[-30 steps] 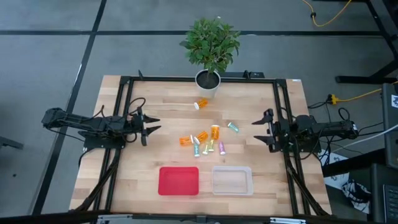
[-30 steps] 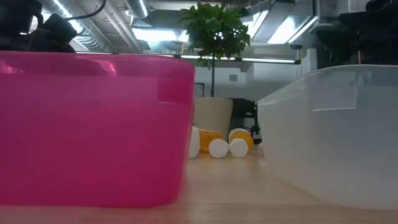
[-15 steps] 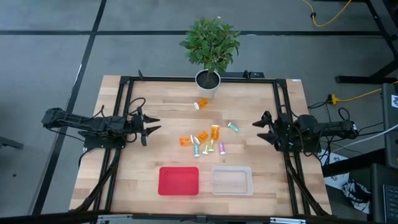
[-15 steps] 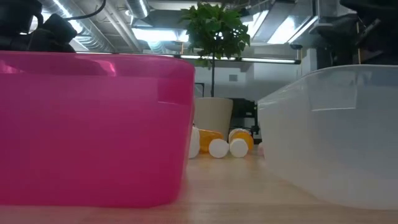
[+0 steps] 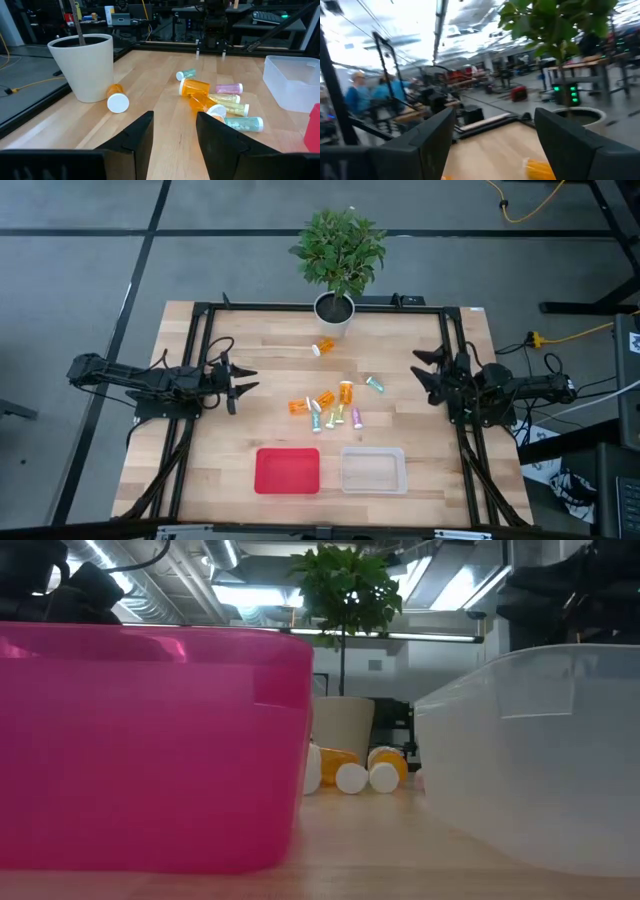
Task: Pick and place medicine bottles into bin by pill shape (circle, oval)
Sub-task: Put the bottom left large orange pill bottle into the red bin
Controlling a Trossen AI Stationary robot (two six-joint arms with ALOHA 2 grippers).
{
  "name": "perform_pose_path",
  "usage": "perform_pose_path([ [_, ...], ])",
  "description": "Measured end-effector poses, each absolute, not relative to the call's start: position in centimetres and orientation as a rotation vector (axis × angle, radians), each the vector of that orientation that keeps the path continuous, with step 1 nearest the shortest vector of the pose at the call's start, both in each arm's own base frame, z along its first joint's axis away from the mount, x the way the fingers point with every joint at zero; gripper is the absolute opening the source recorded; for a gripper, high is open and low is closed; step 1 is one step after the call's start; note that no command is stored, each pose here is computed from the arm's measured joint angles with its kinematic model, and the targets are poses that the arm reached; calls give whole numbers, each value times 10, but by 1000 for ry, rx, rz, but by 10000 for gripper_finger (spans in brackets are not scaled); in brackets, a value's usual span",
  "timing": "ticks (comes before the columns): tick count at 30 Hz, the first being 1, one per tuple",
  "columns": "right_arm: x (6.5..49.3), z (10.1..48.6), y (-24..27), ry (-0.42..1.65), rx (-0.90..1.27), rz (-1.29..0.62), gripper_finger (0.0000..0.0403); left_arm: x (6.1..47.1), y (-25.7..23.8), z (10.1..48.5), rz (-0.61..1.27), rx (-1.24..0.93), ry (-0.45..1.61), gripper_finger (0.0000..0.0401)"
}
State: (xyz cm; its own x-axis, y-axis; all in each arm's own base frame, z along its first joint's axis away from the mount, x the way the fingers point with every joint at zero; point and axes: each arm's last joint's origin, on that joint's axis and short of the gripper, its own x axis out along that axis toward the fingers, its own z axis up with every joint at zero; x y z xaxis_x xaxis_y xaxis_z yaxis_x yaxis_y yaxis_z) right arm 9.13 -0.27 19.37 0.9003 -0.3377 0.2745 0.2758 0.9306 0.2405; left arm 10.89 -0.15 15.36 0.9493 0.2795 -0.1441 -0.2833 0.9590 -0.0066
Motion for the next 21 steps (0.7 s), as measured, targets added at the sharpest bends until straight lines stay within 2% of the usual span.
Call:
perform_pose_path([
  [7,90,193,-6,-306,155,-463,276,109,-2,154,286,-27,143,142],
  [14,91,193,-3,-311,187,-347,276,109,-2,154,286,-27,143,142],
  [21,91,193,-3,-311,187,-344,276,109,-2,154,286,-27,143,142],
])
